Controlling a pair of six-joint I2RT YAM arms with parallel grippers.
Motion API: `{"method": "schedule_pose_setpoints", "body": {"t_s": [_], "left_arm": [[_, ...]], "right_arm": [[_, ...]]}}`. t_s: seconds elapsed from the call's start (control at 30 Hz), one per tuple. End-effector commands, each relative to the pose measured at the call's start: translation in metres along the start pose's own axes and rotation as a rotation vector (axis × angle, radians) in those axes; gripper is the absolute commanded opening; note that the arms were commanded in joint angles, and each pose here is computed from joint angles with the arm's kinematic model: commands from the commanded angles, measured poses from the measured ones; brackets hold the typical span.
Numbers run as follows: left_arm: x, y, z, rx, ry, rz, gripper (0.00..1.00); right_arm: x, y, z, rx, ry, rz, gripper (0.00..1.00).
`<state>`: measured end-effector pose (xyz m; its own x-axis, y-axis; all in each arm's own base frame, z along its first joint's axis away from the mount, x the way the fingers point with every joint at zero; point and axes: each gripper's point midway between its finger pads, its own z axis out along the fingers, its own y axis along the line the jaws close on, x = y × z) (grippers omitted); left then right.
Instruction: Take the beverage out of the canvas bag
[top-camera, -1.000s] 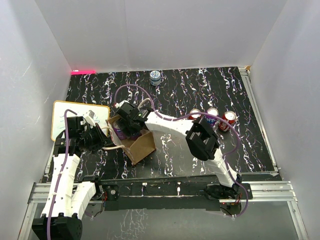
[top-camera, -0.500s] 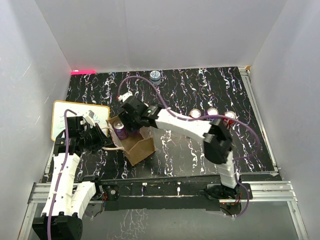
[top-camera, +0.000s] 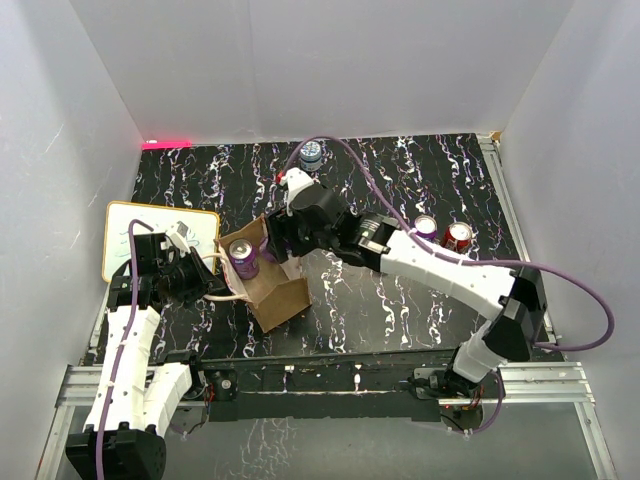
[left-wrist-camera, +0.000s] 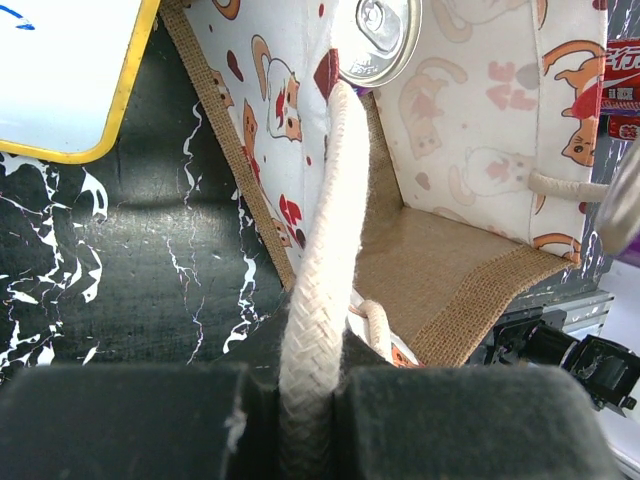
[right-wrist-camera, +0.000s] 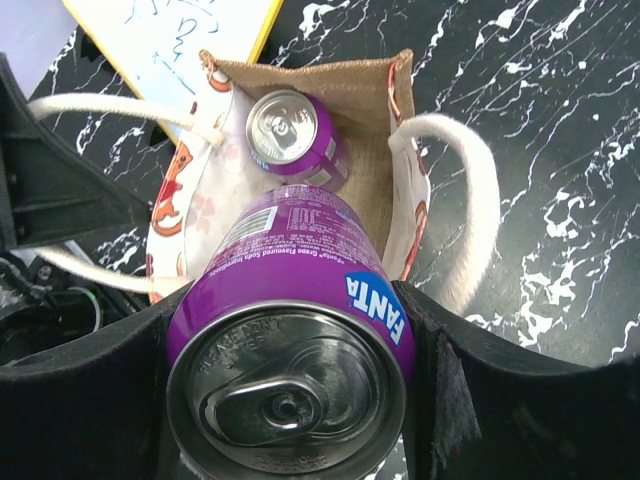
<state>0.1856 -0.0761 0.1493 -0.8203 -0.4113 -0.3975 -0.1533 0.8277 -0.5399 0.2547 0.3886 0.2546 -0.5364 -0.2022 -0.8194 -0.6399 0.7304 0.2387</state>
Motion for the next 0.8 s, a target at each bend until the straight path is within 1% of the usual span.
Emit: {"method": "schedule_pose_setpoints", "body": {"t_s": [0.0,0.1,0.2,0.3,0.37,0.43,0.57,0.67,0.77], "left_arm": [[0.000,-0.001,-0.001,0.009,0.000,-0.006,0.00],[0.001,-0.001,-0.001,0.009,0.002,-0.006,0.00],[0.000,-0.001,-0.001,0.008,0.002,-0.007,0.00],[0.000,-0.001,-0.001,0.009,0.002,-0.007,0.00],[0.000,-0.001,-0.001,0.009,0.002,-0.009,0.00],[0.000,-0.001,-0.001,0.008,0.004,-0.010,0.00],[0.000,0.000,0.000,0.006,0.005,-0.013,0.00],[0.000,0.000,0.000,0.006,0.007,-0.014,0.00],[0.001,0.001,0.000,0.005,0.008,-0.014,0.00]], "right_arm": [[-0.076,0.023,-0.068,-0.126,-0.278,0.058,0.18],[-0.076,0.006,-0.094,-0.062,-0.319,0.064,0.18],[-0.063,-0.024,-0.115,0.058,-0.335,0.074,0.18],[-0.038,-0.057,-0.133,0.184,-0.344,0.093,0.17],[-0.013,-0.080,-0.136,0.270,-0.322,0.112,0.14],[0.017,-0.100,-0.133,0.343,-0.288,0.129,0.12],[0.064,-0.124,-0.111,0.415,-0.193,0.161,0.10],[0.077,-0.136,-0.089,0.434,-0.128,0.172,0.09],[0.077,-0.149,-0.066,0.462,-0.078,0.169,0.08]]}}
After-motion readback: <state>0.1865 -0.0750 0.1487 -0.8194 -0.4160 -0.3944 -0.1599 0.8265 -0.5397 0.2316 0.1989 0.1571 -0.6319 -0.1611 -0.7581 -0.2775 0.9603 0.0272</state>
